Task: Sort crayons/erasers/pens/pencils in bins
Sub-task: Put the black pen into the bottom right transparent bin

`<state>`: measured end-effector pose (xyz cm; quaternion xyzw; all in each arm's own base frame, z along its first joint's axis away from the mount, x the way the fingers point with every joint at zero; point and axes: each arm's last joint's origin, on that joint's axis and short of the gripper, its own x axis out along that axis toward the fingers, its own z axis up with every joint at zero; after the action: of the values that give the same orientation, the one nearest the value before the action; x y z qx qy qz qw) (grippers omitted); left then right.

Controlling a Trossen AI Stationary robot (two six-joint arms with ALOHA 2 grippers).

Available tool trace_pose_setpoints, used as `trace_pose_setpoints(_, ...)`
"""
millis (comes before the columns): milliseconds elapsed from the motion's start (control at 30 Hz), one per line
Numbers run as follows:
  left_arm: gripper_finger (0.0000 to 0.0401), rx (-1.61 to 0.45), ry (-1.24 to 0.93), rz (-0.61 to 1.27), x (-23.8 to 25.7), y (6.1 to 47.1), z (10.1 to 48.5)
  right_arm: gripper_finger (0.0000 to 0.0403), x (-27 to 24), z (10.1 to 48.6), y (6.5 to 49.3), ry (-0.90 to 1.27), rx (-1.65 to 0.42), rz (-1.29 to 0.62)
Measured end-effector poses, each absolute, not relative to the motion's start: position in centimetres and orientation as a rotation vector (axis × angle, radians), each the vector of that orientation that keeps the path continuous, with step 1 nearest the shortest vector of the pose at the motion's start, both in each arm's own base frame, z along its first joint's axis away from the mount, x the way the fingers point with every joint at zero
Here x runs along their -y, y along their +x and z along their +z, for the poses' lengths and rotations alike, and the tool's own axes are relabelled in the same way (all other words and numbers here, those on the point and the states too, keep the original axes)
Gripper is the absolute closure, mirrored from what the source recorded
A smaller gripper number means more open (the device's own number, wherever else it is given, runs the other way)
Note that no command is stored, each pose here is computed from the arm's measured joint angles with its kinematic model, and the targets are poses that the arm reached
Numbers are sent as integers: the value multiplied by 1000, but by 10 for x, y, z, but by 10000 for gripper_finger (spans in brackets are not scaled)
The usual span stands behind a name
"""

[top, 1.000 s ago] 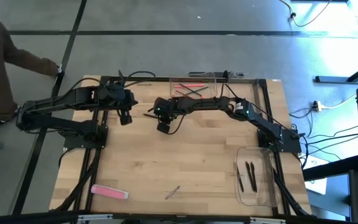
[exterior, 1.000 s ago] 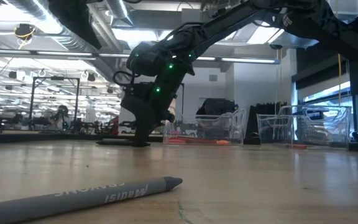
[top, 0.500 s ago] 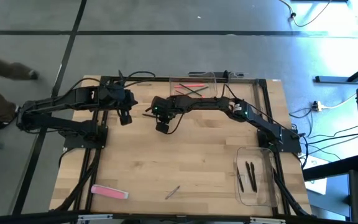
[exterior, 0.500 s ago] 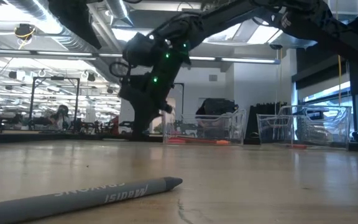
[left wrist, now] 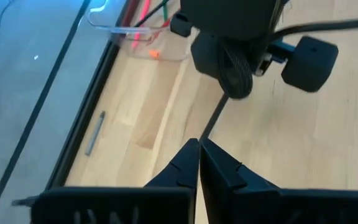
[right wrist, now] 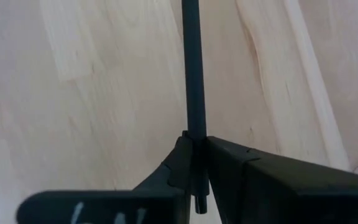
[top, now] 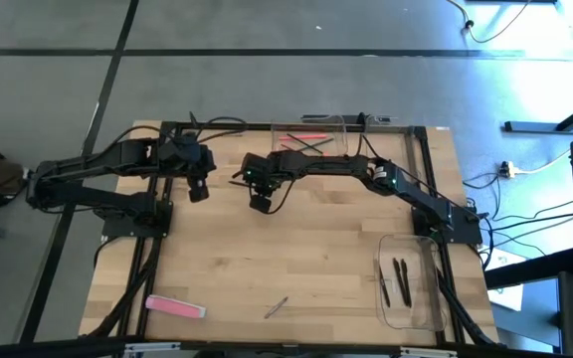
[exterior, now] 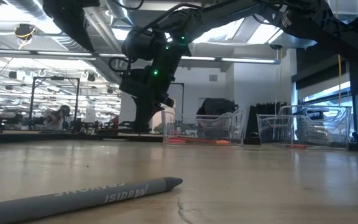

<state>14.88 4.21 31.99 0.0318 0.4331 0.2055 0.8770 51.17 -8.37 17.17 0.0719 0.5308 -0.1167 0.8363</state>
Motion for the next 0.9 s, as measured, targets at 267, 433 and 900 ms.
trace_pose_setpoints(267,365,-920,70,423,-42,148,319,361,84,173,512,149,-1118,-245)
trace_pose_setpoints(433,347,-920,70,423,-42,148,319,361,84,174,511,149,-1130,-245)
trace_pose_setpoints(900,346,-942,70,420,-41,146,318,361,76,207,508,81,-1156,-317)
